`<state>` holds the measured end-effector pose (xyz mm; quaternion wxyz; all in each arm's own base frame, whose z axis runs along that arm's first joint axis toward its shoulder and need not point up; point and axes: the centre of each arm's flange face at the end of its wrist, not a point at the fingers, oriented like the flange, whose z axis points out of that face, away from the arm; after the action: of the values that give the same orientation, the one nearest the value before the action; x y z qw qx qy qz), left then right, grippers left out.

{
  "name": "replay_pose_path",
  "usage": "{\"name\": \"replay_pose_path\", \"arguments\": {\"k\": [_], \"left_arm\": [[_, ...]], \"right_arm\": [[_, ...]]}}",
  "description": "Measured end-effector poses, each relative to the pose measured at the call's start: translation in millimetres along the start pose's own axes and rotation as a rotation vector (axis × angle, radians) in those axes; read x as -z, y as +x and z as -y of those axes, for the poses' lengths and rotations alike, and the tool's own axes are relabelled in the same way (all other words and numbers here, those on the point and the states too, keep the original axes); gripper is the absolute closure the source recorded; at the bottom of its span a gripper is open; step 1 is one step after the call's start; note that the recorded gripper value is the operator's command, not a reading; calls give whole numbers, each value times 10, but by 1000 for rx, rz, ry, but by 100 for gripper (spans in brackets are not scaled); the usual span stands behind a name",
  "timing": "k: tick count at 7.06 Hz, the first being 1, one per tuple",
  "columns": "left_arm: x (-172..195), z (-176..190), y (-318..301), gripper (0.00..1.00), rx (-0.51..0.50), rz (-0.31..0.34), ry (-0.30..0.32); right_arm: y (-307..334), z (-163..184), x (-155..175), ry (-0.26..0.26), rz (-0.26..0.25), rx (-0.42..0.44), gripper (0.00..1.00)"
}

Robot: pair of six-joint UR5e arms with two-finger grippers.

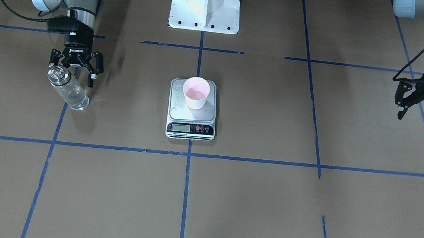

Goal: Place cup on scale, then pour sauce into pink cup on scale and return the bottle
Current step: 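Lower the bottle onto the table with the right gripper, then open the right gripper and pull it back from the bottle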

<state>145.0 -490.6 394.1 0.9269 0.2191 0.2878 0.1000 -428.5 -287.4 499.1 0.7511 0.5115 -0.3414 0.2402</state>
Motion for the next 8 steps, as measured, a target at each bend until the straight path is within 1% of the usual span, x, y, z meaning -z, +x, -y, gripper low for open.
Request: {"name": "replay_pose_path", "arguments": {"k": [2,3,5,8], "left_arm": [[10,-8,-2,28,1,0,1],[8,-10,-1,28,1,0,0],[-12,-15,-5,28,1,1,-4],[-48,-16,-7,28,3,1,-11]], "right_arm": [[199,-68,153,-20,31,-12,0],[268,-101,195,-30,35,-5,0],[535,-133,245,-71,35,27,0],[1072,-32,353,-120,90,58,0]]}}
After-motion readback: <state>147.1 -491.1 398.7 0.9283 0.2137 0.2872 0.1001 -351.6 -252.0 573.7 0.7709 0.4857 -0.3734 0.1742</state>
